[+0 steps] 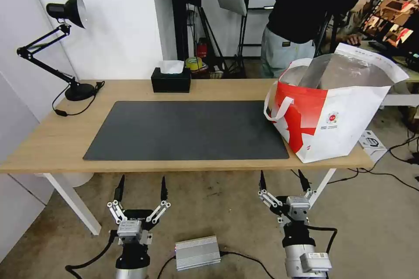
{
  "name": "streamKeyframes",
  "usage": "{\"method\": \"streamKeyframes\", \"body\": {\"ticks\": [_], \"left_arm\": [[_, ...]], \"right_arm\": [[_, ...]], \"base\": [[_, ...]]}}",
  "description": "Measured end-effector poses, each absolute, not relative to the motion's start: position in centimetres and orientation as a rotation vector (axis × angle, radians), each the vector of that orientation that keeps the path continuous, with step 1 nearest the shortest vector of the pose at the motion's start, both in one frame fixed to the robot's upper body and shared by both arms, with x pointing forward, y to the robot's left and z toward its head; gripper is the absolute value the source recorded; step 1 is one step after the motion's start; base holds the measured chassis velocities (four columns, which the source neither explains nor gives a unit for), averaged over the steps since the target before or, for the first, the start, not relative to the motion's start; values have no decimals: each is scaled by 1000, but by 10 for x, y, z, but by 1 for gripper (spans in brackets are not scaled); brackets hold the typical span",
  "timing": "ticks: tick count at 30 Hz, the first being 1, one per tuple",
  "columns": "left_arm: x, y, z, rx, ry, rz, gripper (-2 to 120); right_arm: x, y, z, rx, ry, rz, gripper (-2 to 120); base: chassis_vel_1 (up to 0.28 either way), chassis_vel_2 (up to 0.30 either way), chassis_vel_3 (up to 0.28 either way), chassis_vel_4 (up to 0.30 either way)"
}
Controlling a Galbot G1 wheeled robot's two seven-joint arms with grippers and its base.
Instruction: Pick up the trash from the table and place it into the takeout bag.
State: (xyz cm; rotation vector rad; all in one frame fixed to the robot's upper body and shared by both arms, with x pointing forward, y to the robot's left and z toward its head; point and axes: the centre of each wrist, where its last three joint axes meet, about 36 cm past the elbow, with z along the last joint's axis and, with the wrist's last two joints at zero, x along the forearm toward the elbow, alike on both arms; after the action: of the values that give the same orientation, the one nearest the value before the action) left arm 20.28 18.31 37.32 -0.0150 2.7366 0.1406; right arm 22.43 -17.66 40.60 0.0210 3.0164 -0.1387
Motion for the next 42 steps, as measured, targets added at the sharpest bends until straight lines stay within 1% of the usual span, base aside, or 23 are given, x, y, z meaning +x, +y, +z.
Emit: {"method": "streamKeyframes", "body": {"ticks": [42], "left_arm": [[203, 183, 374, -14, 2736, 141, 100]], "right_arm": [[224, -177, 406, 21, 3016, -139, 100]], "base": [[0, 0, 0, 0]]}}
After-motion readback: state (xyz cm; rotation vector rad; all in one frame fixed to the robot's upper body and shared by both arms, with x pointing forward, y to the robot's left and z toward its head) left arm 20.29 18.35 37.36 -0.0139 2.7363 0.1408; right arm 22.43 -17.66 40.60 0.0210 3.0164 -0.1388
